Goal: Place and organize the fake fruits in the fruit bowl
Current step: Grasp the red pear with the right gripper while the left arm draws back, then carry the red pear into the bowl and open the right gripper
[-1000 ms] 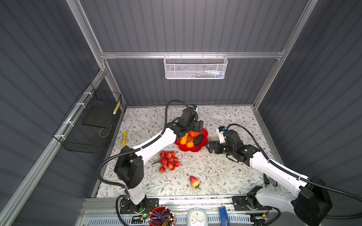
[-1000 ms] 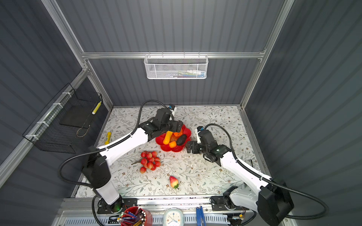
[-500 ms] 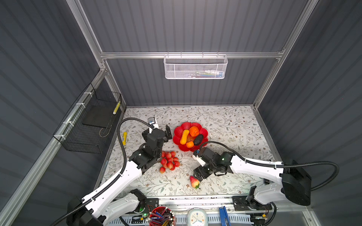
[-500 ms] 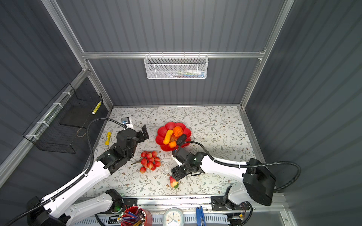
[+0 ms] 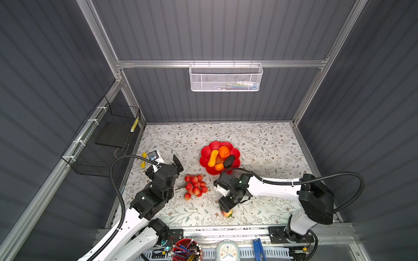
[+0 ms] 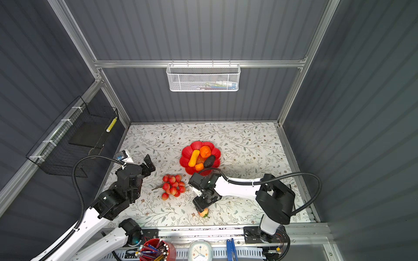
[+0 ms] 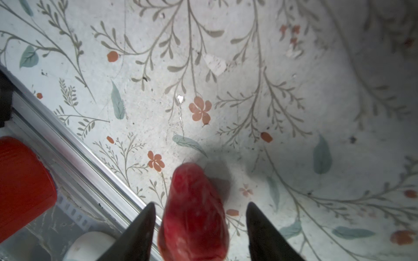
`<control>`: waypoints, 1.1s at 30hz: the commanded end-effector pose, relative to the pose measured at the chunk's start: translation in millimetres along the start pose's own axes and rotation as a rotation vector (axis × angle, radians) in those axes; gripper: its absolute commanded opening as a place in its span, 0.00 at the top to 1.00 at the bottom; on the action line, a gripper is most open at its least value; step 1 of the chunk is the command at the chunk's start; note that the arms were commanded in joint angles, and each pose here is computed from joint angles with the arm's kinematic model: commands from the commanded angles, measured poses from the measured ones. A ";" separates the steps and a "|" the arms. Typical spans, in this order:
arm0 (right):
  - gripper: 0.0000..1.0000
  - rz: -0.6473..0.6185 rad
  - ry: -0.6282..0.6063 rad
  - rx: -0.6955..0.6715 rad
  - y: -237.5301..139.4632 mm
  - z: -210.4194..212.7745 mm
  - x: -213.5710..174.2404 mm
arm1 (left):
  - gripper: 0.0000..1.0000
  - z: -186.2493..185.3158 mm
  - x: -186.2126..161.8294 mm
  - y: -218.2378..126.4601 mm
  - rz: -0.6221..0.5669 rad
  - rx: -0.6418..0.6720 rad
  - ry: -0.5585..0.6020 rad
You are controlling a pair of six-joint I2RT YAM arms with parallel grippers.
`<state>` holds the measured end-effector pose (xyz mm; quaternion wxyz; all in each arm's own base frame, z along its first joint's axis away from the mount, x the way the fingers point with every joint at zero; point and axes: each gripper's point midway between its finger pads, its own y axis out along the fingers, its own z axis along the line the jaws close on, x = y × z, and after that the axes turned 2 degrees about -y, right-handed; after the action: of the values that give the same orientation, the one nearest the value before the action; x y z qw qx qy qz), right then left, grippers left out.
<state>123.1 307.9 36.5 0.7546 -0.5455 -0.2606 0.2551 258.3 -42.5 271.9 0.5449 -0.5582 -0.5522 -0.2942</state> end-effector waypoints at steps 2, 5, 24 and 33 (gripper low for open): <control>0.51 0.081 0.015 0.009 10.6 4.8 -9.3 | 0.00 7.8 -3.0 -1.7 0.018 0.029 0.023; 0.55 0.082 0.029 0.007 11.9 4.4 -9.3 | 0.00 9.8 -4.0 -3.4 0.030 0.032 0.039; 0.63 -0.561 0.220 -0.134 -140.4 -107.6 154.7 | 0.01 16.0 -71.0 -15.8 0.286 -0.048 -0.127; 0.62 -0.588 0.244 -0.232 -141.4 -171.1 204.4 | 0.04 7.2 -106.8 -18.5 0.437 -0.077 -0.177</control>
<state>392.8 293.1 155.7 0.7650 -0.5452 -0.3339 -0.0777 222.3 -64.1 195.8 0.5233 -0.6872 -0.4729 -0.1739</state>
